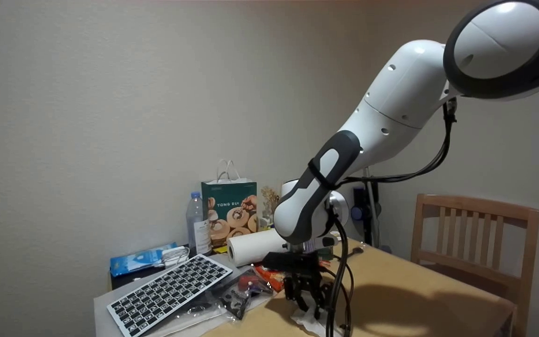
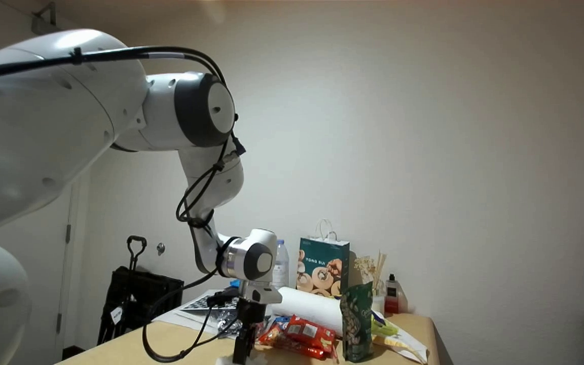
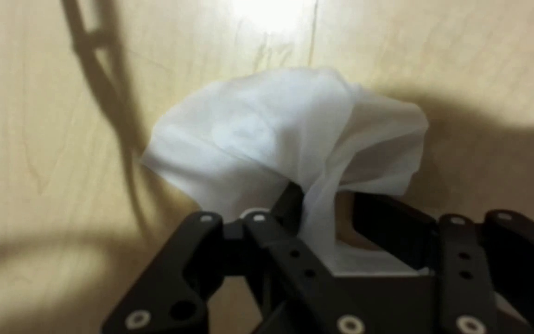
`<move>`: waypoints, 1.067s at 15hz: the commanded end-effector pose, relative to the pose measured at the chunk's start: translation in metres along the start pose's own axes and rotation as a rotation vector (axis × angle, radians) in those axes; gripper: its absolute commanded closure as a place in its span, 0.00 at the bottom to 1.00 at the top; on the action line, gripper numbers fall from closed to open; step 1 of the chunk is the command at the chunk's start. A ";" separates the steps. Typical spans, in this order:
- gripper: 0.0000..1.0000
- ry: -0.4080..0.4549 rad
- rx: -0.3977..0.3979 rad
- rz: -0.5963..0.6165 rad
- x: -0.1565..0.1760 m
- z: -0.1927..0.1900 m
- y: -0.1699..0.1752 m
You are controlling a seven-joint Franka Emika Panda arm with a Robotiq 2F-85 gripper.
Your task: Wipe the table with the napkin
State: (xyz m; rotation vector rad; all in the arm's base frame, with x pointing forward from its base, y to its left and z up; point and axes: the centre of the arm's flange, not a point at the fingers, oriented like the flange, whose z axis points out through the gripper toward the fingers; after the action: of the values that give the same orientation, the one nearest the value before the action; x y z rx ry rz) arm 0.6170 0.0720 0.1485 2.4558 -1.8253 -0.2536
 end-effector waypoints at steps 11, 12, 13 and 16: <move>0.00 0.363 0.164 -0.287 -0.122 -0.031 0.032; 0.00 0.380 0.173 -0.289 -0.125 -0.034 0.033; 0.00 0.397 0.182 -0.286 -0.127 -0.035 0.033; 0.00 0.395 0.161 -0.294 -0.127 -0.032 0.015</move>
State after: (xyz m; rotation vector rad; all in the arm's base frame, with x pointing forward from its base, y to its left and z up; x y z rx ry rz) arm 0.5726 0.1874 0.1941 2.6340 -1.3742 0.3559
